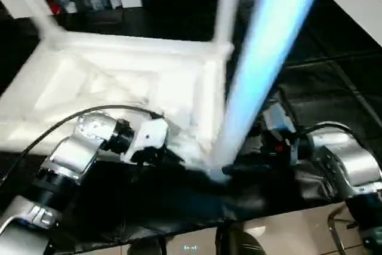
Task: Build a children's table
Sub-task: Rotate leg to tighten
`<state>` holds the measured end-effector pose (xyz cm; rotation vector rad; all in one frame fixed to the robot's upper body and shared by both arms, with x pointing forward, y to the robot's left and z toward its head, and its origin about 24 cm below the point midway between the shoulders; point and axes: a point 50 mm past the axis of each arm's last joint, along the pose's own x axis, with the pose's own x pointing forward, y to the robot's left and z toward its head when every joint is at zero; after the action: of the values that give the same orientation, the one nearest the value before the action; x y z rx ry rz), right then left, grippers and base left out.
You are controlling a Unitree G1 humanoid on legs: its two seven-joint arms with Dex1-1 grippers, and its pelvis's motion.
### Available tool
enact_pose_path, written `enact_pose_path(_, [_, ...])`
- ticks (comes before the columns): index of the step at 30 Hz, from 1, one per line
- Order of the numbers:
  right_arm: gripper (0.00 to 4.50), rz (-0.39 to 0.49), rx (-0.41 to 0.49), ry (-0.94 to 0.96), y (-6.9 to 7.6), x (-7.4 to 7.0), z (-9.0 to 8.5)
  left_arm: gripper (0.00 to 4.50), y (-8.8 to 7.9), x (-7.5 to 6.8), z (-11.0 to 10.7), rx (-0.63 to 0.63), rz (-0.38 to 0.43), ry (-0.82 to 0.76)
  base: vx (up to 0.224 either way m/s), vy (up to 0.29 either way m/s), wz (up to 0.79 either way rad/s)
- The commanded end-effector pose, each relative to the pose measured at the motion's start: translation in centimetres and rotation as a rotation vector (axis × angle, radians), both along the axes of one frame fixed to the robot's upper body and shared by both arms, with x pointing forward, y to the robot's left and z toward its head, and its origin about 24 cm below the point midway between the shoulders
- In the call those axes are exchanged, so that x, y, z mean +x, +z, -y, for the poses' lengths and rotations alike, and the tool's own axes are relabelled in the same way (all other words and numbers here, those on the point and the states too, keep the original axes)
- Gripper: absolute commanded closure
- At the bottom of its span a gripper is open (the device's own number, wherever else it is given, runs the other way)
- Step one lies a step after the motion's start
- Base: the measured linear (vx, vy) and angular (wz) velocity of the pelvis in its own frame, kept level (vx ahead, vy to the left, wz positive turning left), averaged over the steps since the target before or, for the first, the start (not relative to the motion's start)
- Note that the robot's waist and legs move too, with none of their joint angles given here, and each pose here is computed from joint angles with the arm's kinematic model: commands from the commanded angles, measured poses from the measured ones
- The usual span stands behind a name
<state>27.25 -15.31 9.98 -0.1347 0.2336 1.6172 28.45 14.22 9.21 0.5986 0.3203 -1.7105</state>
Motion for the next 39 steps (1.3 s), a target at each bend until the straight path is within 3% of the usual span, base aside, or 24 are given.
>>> enact_pose_path(1, [1.16, -0.021, 0.009, 0.041, 0.0, -0.1, -0.3, 4.50, -0.7, -0.8, 1.3, 0.034, -0.032, -0.127, 0.000, 0.000, 0.00])
enact_pose_path(4, [1.26, -0.057, 0.011, 0.110, -0.1, -0.5, -0.7, 4.50, -0.7, -0.5, 1.5, 0.033, -0.022, -0.136, 0.000, 0.000, 0.00])
enact_pose_path(12, [2.04, -0.104, 0.005, 0.166, -0.3, -0.8, -0.8, 4.50, -0.7, -0.2, 1.2, 0.041, -0.017, -0.141, 0.000, 0.000, 0.00])
enact_pose_path(20, [2.22, -0.130, 0.018, 0.166, -0.2, -0.8, -1.0, 4.50, -0.7, 0.1, 0.7, 0.039, -0.025, -0.109, 0.000, 0.000, 0.00])
enact_pose_path(26, [2.26, -0.153, 0.065, -0.026, -0.5, -0.6, -1.9, 4.50, -0.2, 1.0, 0.5, -0.021, -0.008, 0.073, 0.000, 0.000, 0.00])
enact_pose_path(27, [2.26, -0.120, 0.055, -0.149, -0.9, -0.1, -2.5, 4.50, 0.0, 1.5, 0.6, -0.039, 0.000, 0.173, 0.000, 0.000, 0.00])
enact_pose_path(29, [2.28, -0.103, 0.049, -0.202, -1.1, 0.0, -2.8, 4.50, 0.1, 1.7, 0.7, -0.050, 0.003, 0.224, 0.000, 0.000, 0.00])
enact_pose_path(32, [2.32, -0.104, 0.058, -0.426, -1.4, 0.9, -4.6, 4.50, 0.6, 2.1, 2.1, -0.128, -0.014, 0.395, 0.000, 0.000, 0.00])
enact_pose_path(36, [2.37, -0.119, 0.074, -0.546, -1.4, 1.3, -5.8, 4.50, 0.7, 2.3, 3.2, -0.168, -0.014, 0.511, 0.000, 0.000, 0.00])
enact_pose_path(39, [2.38, -0.152, 0.073, -0.796, -1.5, 2.5, -7.3, 4.50, 1.0, 3.2, 4.8, -0.214, 0.003, 0.709, 0.000, 0.000, 0.00])
